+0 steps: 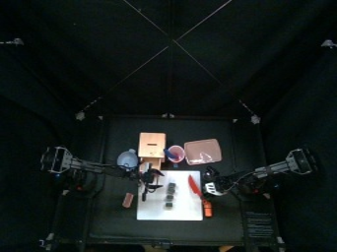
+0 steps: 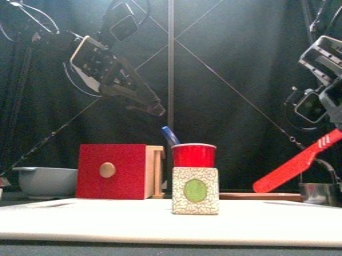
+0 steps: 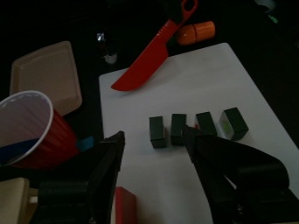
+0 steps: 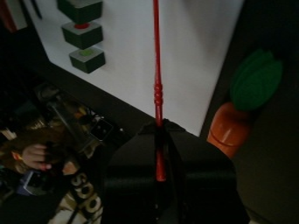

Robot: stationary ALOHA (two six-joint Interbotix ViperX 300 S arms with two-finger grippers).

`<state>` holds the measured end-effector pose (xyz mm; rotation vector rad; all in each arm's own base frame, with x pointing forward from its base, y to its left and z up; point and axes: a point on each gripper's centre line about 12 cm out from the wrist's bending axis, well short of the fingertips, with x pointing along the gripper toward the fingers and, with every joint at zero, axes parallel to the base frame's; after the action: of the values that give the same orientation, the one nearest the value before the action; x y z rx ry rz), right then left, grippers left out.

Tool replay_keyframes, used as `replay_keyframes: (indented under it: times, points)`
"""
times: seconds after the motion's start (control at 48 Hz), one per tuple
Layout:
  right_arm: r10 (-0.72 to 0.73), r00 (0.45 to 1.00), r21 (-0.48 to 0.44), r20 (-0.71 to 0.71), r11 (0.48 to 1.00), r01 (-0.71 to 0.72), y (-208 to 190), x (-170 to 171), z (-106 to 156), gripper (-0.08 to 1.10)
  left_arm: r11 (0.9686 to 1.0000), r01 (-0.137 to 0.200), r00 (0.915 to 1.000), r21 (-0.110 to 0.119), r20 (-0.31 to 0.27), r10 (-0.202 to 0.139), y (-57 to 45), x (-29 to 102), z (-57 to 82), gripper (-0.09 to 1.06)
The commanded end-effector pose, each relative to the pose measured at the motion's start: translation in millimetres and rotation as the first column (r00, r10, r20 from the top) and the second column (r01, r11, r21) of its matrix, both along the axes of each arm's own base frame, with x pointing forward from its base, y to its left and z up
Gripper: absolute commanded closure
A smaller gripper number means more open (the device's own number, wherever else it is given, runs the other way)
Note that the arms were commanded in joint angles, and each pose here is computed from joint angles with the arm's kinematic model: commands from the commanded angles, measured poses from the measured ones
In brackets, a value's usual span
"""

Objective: Place sushi on board then cut the sushi with the knife then place the pieces on the plate
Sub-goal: Place the 4 sushi pieces on the plate

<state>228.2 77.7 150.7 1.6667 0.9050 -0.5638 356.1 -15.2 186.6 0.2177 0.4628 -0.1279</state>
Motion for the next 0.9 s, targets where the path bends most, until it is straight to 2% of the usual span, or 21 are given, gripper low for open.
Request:
replay_keyframes:
  times: [0.021, 0.188, 0.375, 0.75, 0.833, 0.896]
  points:
    - [-0.031, 0.999, 0.04, -0.006, 0.999, 0.032, 8.4, 7.9, 5.5, 0.66, 1.0, 0.006, 0.9986, 0.007, 0.052, -0.007, 1.6, 2.4, 11.8, 0.08]
    - [-0.028, 1.0, 0.027, -0.001, 0.999, 0.028, 12.1, 14.6, 9.1, 0.56, 0.9997, 0.02, 0.9974, 0.016, 0.069, -0.021, 1.7, -0.4, 9.3, 0.08]
    - [-0.006, 1.0, 0.002, -0.006, 1.0, 0.006, 11.6, 13.7, 7.3, 0.43, 0.9997, 0.02, 0.9972, 0.014, 0.072, -0.021, 1.6, -1.4, 9.3, 0.08]
    - [0.068, 0.998, -0.073, -0.005, 0.995, -0.068, 9.6, 9.9, 10.8, 0.39, 0.9997, 0.018, 0.9964, 0.015, 0.082, -0.019, 2.6, 0.2, 13.0, 0.08]
    - [0.115, 0.992, -0.136, 0.056, 0.985, -0.106, 6.7, 16.4, 23.5, 0.39, 0.9998, 0.011, 0.9963, 0.014, 0.085, -0.012, 4.8, 0.7, 13.7, 0.08]
    - [0.202, 0.972, -0.293, 0.116, 0.943, -0.161, -5.8, 27.7, 34.5, 0.39, 0.9999, 0.004, 0.9958, 0.013, 0.091, -0.005, 7.5, 1.6, 15.1, 0.08]
